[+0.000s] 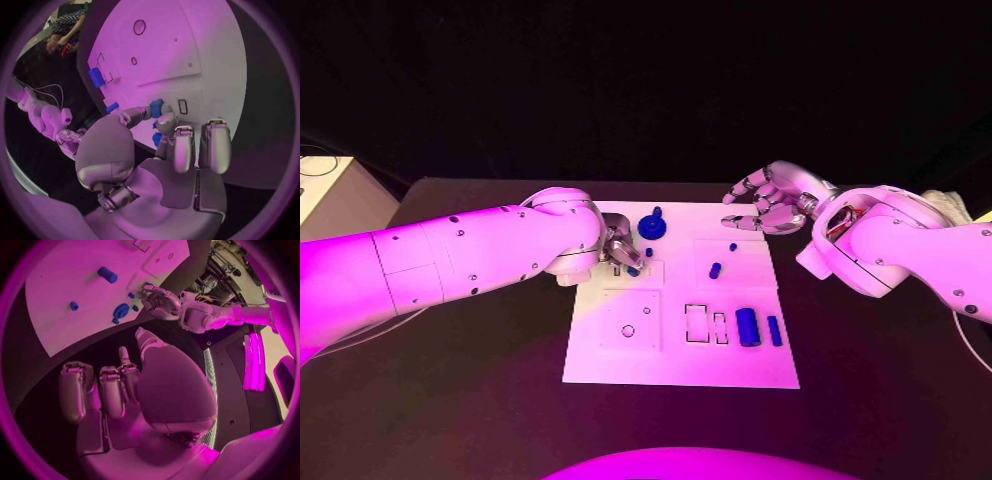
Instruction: Assemble the parts on the task board
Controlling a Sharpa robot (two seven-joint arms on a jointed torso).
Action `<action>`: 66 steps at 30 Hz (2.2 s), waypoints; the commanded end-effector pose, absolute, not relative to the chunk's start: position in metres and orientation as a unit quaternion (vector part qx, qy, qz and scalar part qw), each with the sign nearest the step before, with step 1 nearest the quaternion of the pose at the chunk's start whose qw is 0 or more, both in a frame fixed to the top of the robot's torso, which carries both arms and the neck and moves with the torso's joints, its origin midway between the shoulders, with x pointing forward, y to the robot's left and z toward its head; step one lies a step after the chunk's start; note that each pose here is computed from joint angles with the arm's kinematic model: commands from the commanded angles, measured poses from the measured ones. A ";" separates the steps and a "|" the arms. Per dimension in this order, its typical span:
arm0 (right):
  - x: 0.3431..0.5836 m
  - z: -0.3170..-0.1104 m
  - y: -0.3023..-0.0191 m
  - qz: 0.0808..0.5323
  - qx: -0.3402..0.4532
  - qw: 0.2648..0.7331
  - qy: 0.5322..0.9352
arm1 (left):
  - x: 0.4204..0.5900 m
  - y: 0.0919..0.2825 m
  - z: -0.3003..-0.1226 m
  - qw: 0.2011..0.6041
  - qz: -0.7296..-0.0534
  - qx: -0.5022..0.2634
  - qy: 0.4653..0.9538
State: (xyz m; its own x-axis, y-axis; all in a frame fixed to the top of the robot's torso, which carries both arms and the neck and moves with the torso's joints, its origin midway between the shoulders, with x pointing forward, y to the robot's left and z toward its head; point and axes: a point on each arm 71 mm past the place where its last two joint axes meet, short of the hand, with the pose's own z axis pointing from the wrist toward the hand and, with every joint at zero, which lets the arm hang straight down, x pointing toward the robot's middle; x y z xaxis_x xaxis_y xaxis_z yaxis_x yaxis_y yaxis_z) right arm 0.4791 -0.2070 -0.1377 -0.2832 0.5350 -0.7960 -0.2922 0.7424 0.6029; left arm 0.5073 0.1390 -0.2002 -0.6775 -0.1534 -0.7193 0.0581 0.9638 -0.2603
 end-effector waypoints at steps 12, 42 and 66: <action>0.478 -0.138 -0.206 0.351 0.077 0.591 0.723 | 0.505 0.139 -0.207 0.386 -0.124 -0.020 0.914; 0.477 -0.138 -0.209 0.350 0.078 0.592 0.722 | 0.500 0.142 -0.200 0.444 -0.149 -0.047 0.882; 0.478 -0.138 -0.210 0.349 0.078 0.592 0.722 | 0.496 0.139 -0.202 0.460 -0.154 -0.043 0.873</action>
